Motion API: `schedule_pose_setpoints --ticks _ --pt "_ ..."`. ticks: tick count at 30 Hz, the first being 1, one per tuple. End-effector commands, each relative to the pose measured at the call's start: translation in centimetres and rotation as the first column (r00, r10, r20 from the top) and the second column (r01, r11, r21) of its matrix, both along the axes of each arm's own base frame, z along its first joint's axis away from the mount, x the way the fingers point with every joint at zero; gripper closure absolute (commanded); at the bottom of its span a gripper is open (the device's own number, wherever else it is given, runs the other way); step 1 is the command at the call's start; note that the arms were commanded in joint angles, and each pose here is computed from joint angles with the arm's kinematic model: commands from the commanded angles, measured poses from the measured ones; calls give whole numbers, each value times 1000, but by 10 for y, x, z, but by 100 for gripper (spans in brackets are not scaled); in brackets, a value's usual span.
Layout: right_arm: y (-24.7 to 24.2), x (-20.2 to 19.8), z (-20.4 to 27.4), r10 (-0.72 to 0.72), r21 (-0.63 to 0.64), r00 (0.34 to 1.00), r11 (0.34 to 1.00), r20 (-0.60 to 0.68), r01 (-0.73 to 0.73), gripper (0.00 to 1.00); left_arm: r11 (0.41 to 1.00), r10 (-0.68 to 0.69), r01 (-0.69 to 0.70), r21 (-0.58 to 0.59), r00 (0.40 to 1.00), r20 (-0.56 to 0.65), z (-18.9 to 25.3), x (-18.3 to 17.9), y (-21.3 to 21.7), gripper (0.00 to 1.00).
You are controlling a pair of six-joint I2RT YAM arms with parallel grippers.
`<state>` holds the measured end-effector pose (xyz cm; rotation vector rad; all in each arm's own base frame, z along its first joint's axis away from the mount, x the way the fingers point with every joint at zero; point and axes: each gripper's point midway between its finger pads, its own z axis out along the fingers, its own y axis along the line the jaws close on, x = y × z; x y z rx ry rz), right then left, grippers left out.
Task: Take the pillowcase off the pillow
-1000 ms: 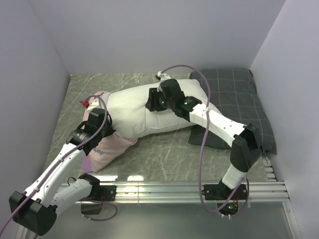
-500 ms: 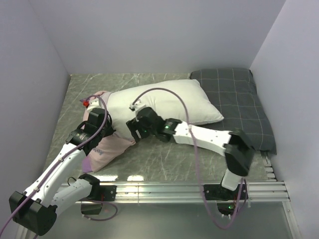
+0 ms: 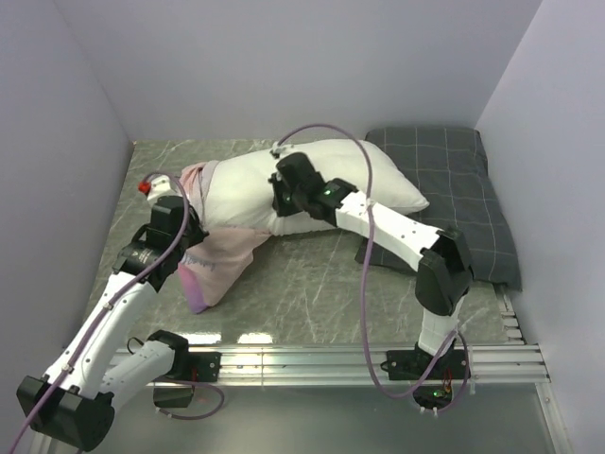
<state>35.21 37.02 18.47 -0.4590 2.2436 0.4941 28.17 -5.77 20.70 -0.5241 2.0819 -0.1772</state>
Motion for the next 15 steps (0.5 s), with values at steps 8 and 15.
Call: schedule_pose_setpoints --ticks 8,15 --pt "-87 74 115 -293 171 941 949 168 265 100 979 187 -192 70 980 74 30 1 85 99" --pt "-90 63 150 -262 257 947 943 187 210 100 981 193 -192 -22 979 60 16 19 96 99"
